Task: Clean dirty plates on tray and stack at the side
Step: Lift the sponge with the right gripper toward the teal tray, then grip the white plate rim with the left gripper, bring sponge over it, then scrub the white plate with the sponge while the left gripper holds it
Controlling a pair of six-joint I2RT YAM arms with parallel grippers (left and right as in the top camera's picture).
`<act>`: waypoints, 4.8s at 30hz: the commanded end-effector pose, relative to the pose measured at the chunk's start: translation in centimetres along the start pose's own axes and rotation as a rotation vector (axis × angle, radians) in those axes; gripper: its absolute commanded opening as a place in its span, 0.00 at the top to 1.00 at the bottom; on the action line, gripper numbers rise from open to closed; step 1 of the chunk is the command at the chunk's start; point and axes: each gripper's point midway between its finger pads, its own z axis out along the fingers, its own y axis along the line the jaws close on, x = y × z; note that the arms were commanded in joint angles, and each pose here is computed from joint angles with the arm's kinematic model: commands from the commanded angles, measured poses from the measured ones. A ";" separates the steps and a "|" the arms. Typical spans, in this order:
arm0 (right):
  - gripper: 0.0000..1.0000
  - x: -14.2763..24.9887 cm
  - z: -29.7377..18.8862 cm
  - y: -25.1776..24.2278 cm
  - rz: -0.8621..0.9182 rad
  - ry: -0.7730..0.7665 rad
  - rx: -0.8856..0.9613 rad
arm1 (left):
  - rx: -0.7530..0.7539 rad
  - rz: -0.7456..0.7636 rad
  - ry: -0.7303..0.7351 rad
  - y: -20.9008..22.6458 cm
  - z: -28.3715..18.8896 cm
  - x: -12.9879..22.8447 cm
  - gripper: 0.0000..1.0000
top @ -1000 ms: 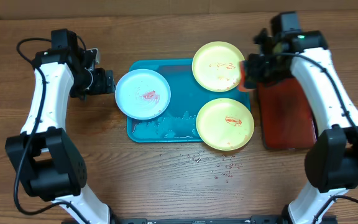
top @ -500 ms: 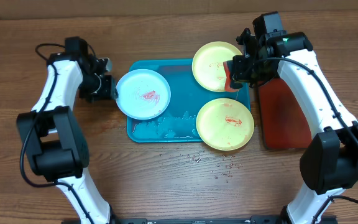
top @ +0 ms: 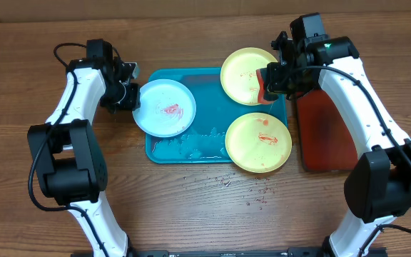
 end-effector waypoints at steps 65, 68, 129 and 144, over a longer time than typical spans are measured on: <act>0.96 0.7 13.4 9.6 0.044 0.005 0.001 | 0.003 -0.168 0.124 -8.5 1.9 2.2 0.96; 0.96 0.9 14.3 9.4 0.047 0.020 0.002 | 0.033 -0.119 0.125 -8.9 1.9 2.2 0.96; 0.96 5.6 18.6 10.7 0.047 0.160 0.084 | 0.205 -0.106 0.206 -10.5 5.5 3.3 0.71; 0.96 5.5 18.6 10.9 0.046 0.158 0.072 | 0.204 -0.017 0.135 -11.4 7.0 1.7 0.96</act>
